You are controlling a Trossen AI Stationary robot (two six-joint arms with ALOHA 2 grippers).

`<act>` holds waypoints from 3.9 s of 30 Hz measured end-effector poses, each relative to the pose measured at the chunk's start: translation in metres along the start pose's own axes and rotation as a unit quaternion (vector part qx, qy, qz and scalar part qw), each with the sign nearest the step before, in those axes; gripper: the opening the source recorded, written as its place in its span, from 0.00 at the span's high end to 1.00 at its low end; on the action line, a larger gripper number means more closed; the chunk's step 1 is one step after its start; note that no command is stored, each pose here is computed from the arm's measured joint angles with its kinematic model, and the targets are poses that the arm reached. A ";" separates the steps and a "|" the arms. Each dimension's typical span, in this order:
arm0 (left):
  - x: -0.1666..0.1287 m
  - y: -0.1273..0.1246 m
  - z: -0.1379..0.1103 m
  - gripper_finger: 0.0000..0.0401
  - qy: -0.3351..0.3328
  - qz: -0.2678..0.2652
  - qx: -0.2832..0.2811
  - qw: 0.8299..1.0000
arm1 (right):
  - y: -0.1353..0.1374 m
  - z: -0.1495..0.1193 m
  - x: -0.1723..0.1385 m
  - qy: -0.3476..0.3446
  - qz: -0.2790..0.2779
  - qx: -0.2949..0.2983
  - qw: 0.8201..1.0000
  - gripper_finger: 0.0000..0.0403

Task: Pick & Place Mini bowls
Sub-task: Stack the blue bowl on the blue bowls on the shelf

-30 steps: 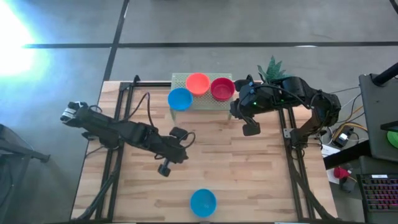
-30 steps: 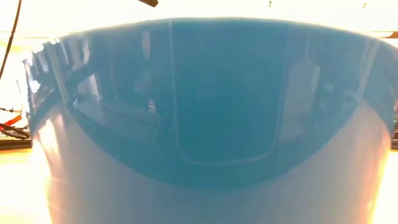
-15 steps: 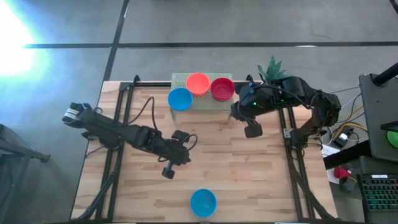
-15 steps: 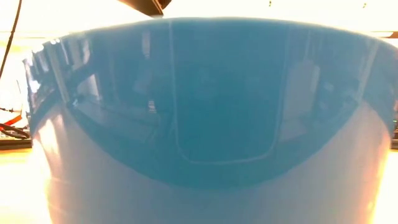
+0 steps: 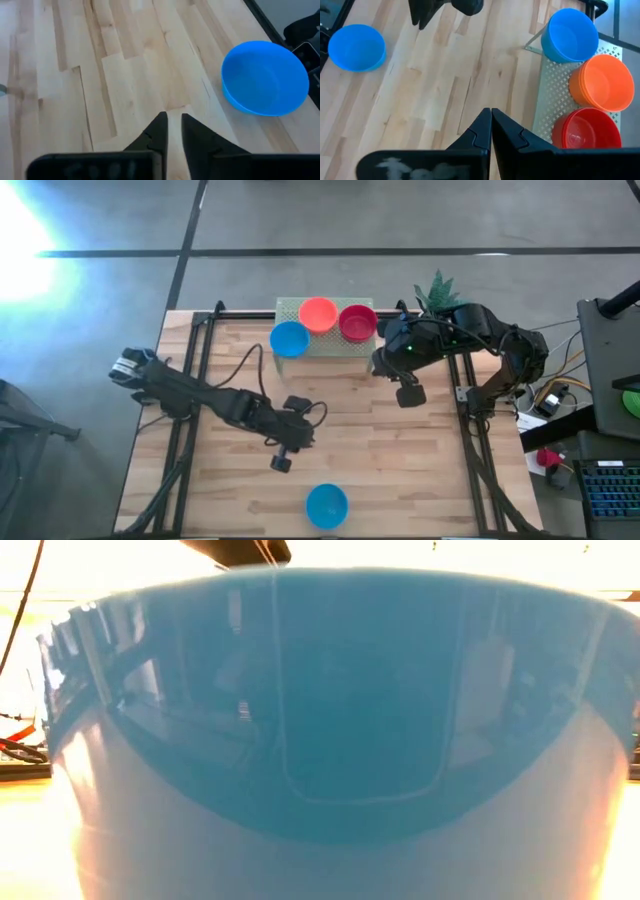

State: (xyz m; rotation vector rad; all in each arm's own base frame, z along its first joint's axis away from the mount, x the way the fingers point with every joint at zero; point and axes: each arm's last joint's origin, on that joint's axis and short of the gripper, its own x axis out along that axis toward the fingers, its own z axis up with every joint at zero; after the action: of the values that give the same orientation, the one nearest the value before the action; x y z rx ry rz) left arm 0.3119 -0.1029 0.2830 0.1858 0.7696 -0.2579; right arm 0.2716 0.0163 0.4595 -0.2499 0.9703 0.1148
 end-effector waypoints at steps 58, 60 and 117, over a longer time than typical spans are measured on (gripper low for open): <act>0.113 -0.045 -0.017 0.80 0.006 -0.132 -0.094 0.987 | 0.000 0.000 0.000 0.001 0.000 0.013 1.000 0.98; 0.112 -0.045 -0.015 0.80 0.003 -0.132 -0.095 0.987 | 0.000 0.000 0.000 0.001 0.000 0.013 1.000 0.98; 0.128 -0.048 -0.030 1.00 0.069 -0.164 -0.181 0.967 | 0.000 0.000 0.000 -0.001 -0.001 0.014 1.000 0.98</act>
State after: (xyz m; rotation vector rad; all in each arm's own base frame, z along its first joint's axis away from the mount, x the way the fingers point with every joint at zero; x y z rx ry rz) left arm 0.3661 -0.1612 0.1676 -0.2745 0.9718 -0.4147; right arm 0.2715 0.0163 0.4596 -0.2253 0.9698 0.1008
